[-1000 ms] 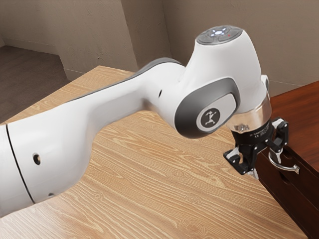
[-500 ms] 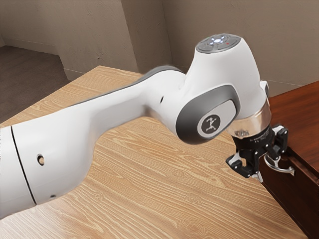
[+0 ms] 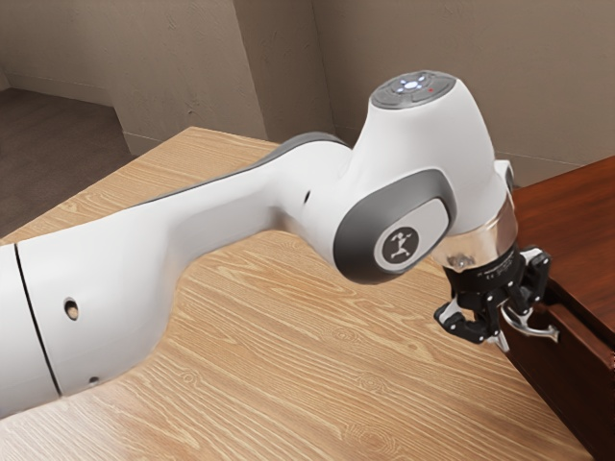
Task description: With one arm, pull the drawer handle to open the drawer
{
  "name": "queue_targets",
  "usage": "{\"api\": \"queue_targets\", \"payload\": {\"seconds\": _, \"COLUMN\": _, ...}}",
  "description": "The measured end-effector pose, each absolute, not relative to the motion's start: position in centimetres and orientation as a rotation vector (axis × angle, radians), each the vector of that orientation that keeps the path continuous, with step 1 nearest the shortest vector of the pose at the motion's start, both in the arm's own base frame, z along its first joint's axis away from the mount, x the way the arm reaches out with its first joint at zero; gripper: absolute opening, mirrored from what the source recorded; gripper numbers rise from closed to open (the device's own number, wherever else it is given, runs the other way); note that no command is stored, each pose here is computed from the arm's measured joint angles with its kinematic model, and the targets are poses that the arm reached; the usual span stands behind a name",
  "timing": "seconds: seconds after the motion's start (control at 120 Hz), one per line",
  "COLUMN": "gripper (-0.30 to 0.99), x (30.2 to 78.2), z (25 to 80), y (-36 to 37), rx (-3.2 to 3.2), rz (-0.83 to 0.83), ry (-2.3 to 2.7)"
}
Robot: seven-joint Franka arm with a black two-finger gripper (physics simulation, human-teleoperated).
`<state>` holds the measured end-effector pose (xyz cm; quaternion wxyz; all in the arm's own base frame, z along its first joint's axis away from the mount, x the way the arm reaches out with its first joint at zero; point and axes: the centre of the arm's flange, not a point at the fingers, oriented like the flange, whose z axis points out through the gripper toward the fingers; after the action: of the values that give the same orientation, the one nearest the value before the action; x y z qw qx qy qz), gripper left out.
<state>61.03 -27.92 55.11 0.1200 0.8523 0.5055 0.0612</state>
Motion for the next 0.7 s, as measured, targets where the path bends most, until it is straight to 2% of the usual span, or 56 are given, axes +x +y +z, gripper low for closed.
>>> {"api": "queue_targets", "payload": {"seconds": 0.408, "gripper": 0.03, "x": 59.2, "z": 55.5, "y": -26.4, "rx": 2.497, "rz": 0.164, "ry": 1.484}}
{"api": "queue_targets", "payload": {"seconds": 0.7, "gripper": 0.06, "x": 58.3, "z": 55.1, "y": -25.6, "rx": 2.501, "rz": 0.155, "ry": 1.489}}
